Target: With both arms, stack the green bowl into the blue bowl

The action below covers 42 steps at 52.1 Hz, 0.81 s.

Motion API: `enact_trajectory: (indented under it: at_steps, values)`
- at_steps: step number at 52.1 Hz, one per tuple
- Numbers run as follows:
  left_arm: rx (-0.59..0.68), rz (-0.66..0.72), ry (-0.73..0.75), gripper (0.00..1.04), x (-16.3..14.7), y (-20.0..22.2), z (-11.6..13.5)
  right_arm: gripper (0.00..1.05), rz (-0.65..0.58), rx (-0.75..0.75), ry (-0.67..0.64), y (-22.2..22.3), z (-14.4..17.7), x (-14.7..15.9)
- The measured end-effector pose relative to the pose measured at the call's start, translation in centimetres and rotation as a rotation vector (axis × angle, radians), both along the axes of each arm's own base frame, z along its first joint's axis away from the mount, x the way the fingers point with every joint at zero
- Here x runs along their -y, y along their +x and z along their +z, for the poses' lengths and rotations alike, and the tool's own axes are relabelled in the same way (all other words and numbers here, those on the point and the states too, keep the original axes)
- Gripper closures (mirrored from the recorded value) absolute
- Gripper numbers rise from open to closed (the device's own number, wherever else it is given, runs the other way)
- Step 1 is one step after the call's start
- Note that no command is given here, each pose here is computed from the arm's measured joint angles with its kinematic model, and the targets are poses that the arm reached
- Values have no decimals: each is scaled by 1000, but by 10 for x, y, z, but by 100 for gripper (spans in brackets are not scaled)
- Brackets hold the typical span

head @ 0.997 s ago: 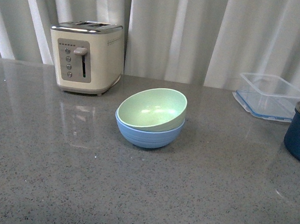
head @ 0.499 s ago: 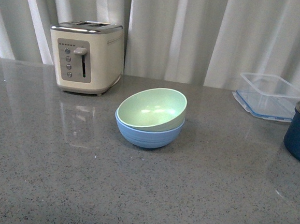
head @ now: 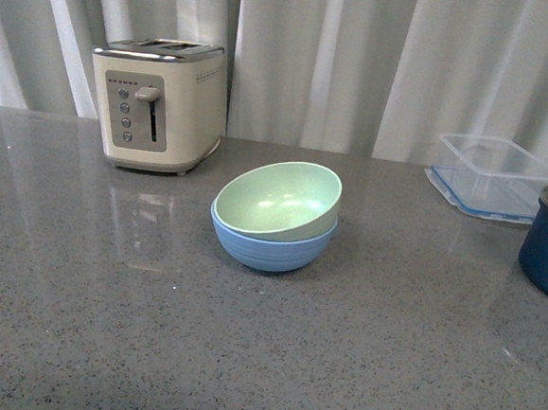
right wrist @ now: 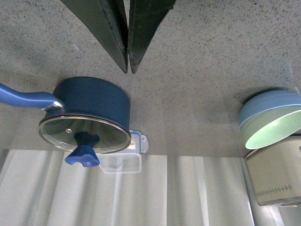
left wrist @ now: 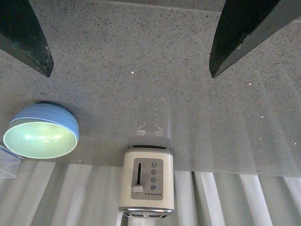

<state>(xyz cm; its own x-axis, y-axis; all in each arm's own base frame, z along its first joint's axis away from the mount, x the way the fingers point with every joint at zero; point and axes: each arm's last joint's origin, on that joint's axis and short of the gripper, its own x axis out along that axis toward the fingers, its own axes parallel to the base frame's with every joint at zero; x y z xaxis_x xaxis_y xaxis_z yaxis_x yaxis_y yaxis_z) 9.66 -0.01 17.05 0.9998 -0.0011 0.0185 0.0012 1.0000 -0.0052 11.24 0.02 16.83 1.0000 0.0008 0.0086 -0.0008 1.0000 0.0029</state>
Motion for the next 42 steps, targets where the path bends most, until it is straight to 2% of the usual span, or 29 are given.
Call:
enact_trajectory:
  at_steps: [18, 27, 30, 41, 42]
  values:
    - [0, 0, 0, 7, 0, 0, 0, 104, 2, -36, 0, -11, -5, 0]
    - [0, 0, 0, 7, 0, 0, 0, 104, 2, -6, -1, -15, -3, 0]
    - [0, 0, 0, 7, 0, 0, 0, 96, 2, -6, -1, -15, -3, 0]
    - [0, 0, 0, 7, 0, 0, 0, 47, 2, -6, -1, -15, -3, 0]
    - [0, 0, 0, 7, 0, 0, 0, 45, 2, -6, -1, -15, -3, 0]
